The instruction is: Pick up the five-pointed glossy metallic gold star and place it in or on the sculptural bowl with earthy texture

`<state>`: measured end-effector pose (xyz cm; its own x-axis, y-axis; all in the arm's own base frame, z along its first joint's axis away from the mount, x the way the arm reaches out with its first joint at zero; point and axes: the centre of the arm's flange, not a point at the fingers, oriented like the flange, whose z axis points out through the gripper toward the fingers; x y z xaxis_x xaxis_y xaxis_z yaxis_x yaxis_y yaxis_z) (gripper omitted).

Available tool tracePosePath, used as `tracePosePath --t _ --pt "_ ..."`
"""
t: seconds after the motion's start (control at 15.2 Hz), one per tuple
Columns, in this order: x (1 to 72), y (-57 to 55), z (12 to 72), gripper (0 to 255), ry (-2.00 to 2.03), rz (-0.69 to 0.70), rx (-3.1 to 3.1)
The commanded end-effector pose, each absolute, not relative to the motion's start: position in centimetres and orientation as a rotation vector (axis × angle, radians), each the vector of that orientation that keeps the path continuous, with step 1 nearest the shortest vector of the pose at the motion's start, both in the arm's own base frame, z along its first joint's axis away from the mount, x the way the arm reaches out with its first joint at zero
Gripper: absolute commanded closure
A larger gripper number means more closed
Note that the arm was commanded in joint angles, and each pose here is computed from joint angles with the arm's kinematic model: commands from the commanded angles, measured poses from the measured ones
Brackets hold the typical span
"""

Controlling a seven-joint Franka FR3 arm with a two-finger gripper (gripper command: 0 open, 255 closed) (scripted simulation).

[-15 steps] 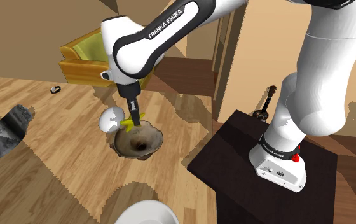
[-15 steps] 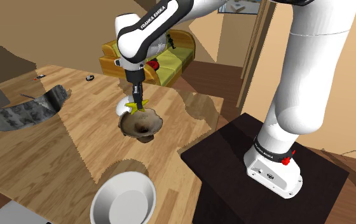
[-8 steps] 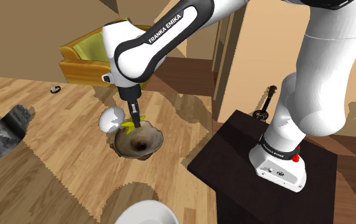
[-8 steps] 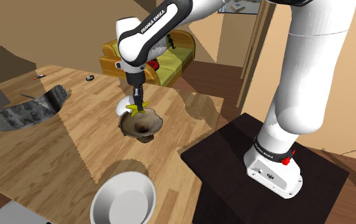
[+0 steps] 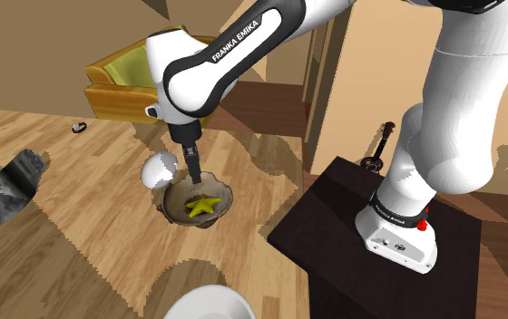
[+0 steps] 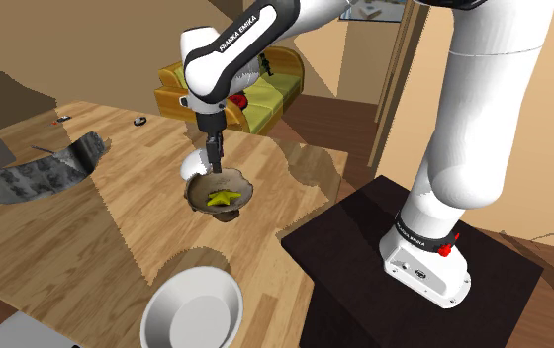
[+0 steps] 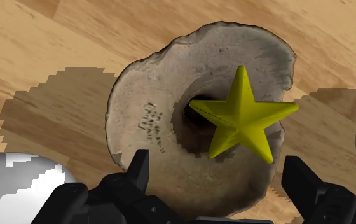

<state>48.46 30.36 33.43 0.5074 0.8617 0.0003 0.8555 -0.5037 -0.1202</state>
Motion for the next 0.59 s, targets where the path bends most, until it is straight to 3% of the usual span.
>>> tracePosePath --t 0.0,0.2,0.53 --pt "48.6 30.3 34.7 0 -1.506 0.090 -2.635" --pt "49.0 30.1 38.4 0 -1.506 0.090 -2.635" --pt "49.0 30.1 38.4 0 -1.506 0.090 -2.635"
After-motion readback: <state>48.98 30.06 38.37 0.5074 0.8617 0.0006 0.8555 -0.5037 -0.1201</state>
